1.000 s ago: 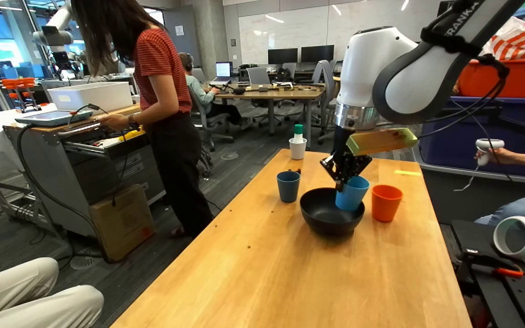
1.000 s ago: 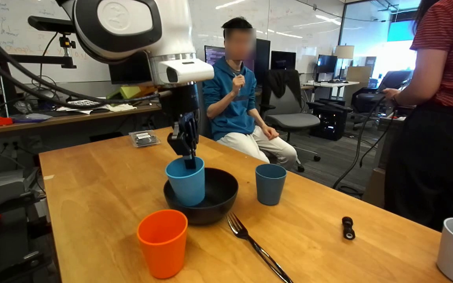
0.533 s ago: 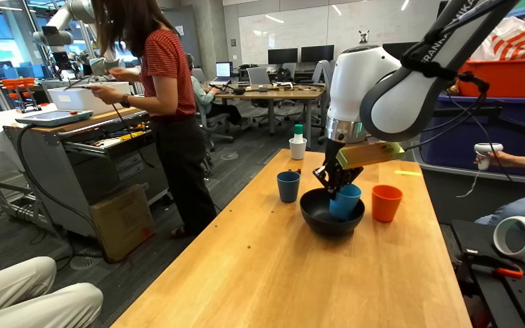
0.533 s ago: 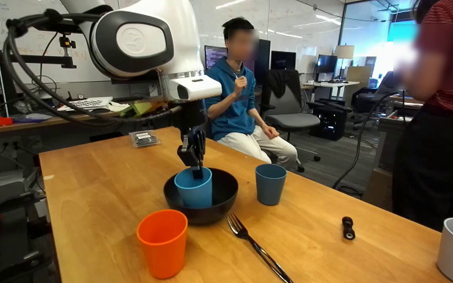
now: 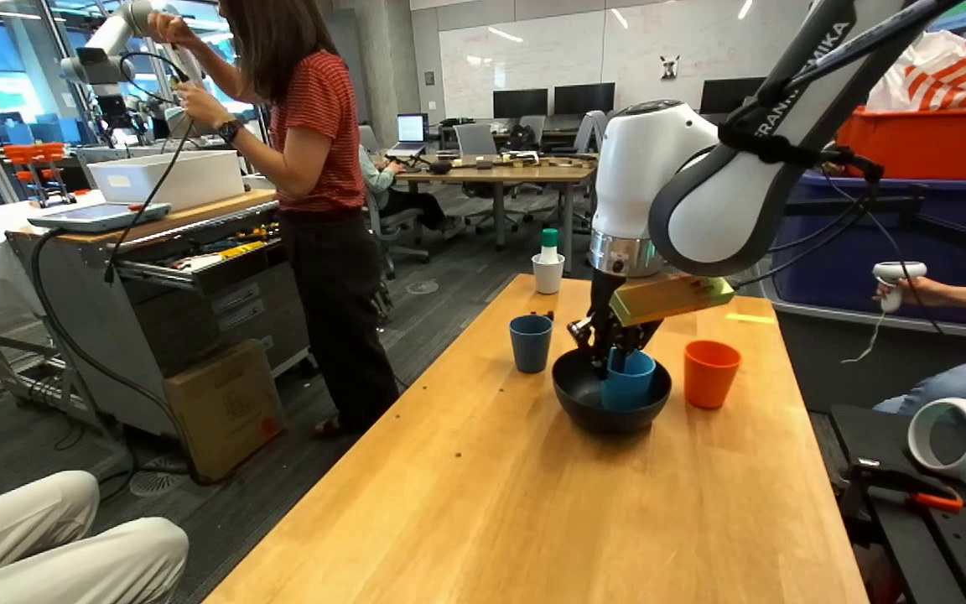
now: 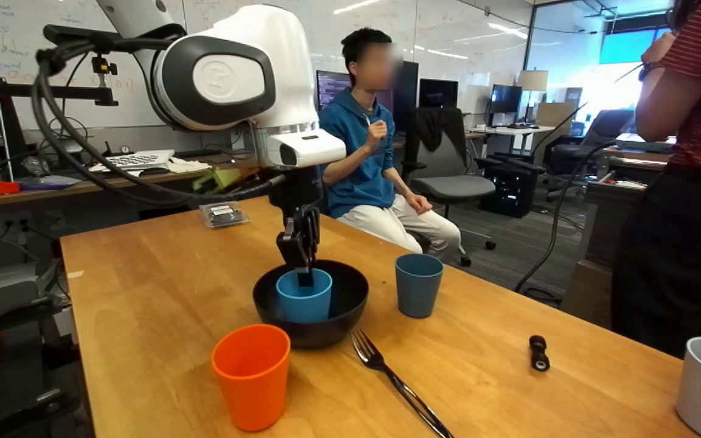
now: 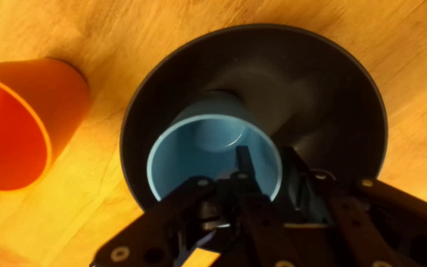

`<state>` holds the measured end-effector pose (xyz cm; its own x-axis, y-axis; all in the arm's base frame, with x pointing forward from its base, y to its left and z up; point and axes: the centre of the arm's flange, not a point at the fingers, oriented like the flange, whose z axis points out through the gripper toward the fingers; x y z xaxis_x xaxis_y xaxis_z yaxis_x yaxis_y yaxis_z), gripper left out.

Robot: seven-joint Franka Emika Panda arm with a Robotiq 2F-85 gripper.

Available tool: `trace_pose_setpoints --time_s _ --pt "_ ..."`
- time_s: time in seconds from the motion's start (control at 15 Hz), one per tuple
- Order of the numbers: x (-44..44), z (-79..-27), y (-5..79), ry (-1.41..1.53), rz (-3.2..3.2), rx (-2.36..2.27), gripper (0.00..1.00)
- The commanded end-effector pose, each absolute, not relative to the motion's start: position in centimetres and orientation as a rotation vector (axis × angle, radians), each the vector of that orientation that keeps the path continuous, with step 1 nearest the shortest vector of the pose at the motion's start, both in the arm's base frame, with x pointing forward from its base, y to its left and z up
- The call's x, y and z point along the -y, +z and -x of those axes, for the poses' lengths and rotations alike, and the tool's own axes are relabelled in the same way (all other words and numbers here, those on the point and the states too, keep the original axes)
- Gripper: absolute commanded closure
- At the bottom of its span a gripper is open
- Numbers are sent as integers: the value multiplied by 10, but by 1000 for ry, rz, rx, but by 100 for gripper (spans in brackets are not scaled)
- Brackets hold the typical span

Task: Stack the cups in the bowl then put the fork in the dark blue cup

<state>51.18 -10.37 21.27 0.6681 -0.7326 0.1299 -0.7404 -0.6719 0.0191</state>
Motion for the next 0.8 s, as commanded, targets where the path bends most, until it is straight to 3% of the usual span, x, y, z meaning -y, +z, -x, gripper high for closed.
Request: trace_pose_setpoints --time_s 0.0,0.2,0.4,0.73 --pt "103 -522 215 183 -2797 1255 42" --pt "98 -520 222 155 -2808 1272 17" --pt "85 -515 240 162 -2835 1248 0" --pt "57 -508 281 217 -2901 1148 0"
